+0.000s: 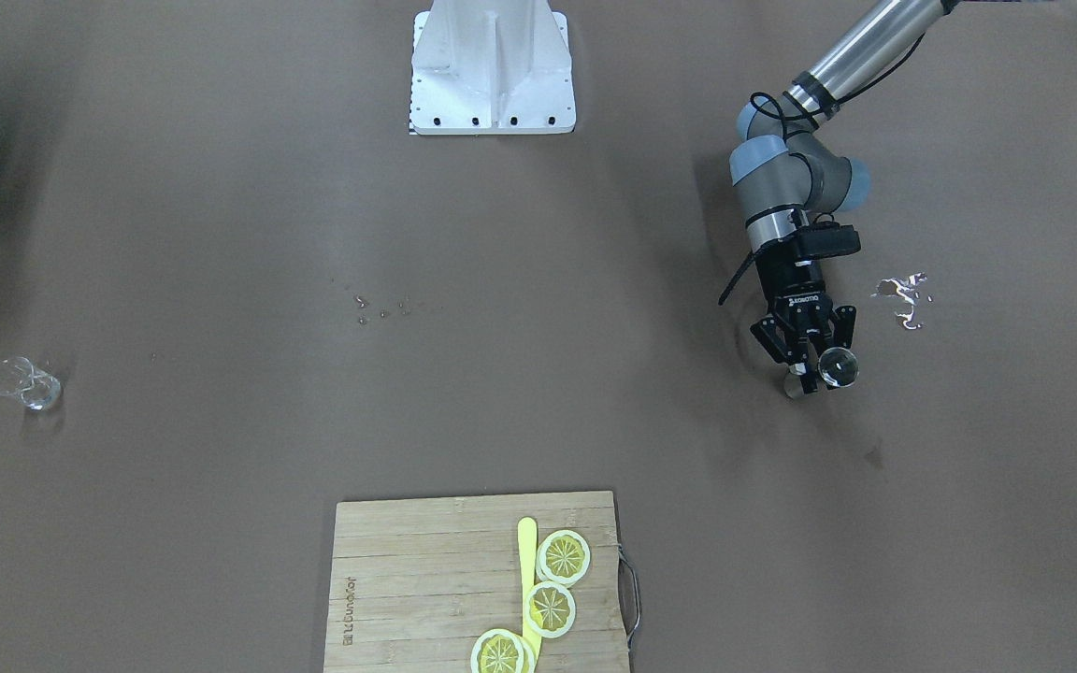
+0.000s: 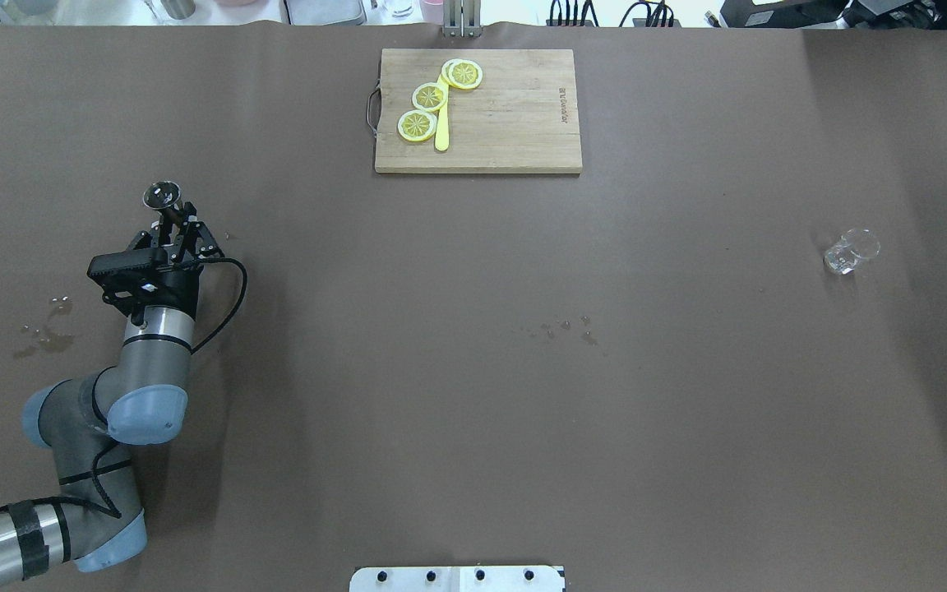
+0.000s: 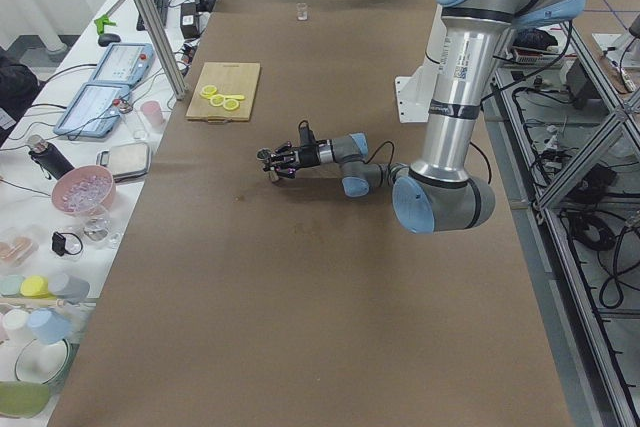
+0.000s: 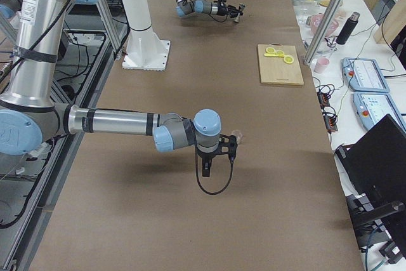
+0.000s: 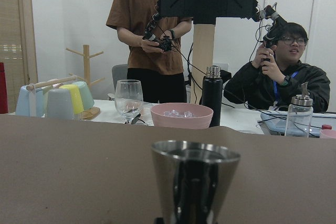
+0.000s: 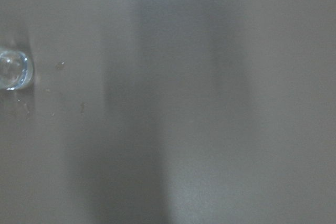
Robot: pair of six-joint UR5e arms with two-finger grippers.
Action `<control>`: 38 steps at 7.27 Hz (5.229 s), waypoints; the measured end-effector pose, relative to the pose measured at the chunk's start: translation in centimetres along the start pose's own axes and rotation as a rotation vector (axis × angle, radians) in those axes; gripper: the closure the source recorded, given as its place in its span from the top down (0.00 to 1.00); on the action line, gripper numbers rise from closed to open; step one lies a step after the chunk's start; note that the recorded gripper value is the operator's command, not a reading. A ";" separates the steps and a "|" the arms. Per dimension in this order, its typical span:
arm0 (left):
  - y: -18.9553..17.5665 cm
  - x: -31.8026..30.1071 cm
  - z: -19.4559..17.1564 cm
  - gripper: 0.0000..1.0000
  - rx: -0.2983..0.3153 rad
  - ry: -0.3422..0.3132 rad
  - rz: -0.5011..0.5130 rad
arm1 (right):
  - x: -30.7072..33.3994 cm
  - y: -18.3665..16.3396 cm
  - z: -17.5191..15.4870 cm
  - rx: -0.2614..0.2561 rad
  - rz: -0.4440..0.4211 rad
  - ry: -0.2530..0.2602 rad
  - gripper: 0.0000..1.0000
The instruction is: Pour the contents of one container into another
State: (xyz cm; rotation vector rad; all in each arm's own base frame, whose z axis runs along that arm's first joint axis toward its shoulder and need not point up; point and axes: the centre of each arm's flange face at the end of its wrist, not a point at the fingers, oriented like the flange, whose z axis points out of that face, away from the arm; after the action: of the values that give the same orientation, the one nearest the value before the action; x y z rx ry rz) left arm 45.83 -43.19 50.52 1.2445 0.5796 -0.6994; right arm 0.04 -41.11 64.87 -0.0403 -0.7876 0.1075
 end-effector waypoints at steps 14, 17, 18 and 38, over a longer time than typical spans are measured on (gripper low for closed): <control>-0.9 0.3 0.3 0.97 0.010 -0.001 -0.008 | 1.9 -0.1 -2.7 -0.034 -0.068 0.102 1.00; -2.7 0.0 0.3 0.97 0.021 -0.004 -0.011 | 1.7 -0.4 -2.9 -0.024 -0.076 0.104 1.00; -3.4 0.0 0.1 0.97 0.022 -0.004 -0.011 | 1.6 -0.4 -3.0 -0.020 -0.080 0.102 1.00; -30.9 -0.3 7.1 0.97 -0.840 0.436 0.616 | 1.8 -2.9 -2.0 0.055 -0.016 0.077 1.00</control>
State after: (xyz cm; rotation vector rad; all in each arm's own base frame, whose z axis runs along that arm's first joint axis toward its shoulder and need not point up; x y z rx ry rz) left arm 22.64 -55.24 32.57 0.6930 0.6927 0.3412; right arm 2.97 -43.81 64.96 0.0140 -0.7080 0.1119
